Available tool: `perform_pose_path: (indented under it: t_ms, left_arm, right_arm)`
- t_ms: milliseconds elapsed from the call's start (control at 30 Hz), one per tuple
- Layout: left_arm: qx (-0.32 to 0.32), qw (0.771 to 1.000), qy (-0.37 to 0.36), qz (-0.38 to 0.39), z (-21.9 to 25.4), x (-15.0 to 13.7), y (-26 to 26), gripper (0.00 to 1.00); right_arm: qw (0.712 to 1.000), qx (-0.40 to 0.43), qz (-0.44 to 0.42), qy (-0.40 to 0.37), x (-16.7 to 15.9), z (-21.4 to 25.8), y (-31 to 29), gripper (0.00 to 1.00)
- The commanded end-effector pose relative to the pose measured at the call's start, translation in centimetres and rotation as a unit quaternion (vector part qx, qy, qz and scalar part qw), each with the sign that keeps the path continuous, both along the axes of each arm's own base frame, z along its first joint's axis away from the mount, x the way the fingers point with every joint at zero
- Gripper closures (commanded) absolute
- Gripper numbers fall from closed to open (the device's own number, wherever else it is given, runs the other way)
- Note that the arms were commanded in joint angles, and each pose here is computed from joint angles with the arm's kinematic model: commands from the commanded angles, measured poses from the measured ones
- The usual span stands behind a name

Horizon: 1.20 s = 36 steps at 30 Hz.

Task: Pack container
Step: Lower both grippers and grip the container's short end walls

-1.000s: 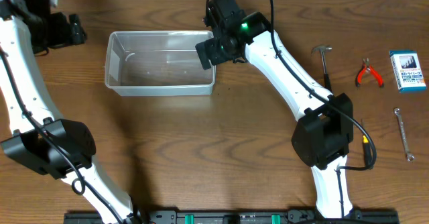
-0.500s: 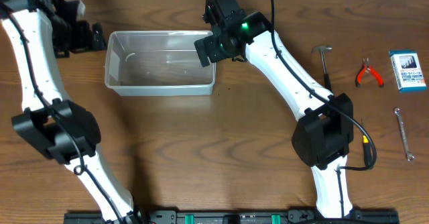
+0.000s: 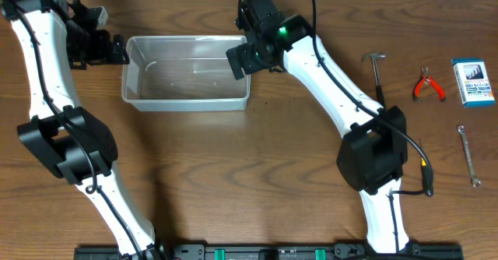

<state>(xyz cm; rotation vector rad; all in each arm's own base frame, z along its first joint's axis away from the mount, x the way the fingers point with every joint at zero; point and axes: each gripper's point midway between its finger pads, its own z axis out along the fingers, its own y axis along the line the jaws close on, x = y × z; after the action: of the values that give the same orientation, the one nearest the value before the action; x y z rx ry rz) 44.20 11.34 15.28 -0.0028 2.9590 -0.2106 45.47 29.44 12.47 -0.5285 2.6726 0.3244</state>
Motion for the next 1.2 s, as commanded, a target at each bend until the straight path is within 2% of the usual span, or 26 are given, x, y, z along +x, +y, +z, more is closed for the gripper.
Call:
perform_pose_path:
  t_ms: [0, 267, 433, 633, 1167]
  left_arm:
    - [-0.002, 1.000, 0.015, -0.024, -1.5, 0.2, -0.6, 0.02]
    - [-0.001, 0.999, 0.026, -0.046, -3.4, 1.2, -2.4, 0.02]
    - [0.025, 0.997, 0.056, -0.053, -5.5, 1.2, -2.2, 0.02]
    - [0.021, 0.996, 0.070, -0.049, -6.8, 1.1, -2.2, 0.02]
    - [0.026, 0.997, 0.050, -0.049, -7.0, 2.2, -1.9, 0.02]
  right_arm:
    - [1.000, -0.016, 0.001, 0.023, -0.1, -2.4, -0.5, 0.01]
    - [0.999, -0.022, 0.001, 0.032, -0.3, -3.2, -0.7, 0.01]
    - [0.999, -0.023, 0.001, 0.035, -0.4, -3.3, -0.7, 0.01]
    - [0.999, -0.026, 0.001, 0.040, -0.5, -3.6, -0.8, 0.01]
    - [0.998, -0.030, 0.001, 0.046, -0.4, -4.7, -0.8, 0.01]
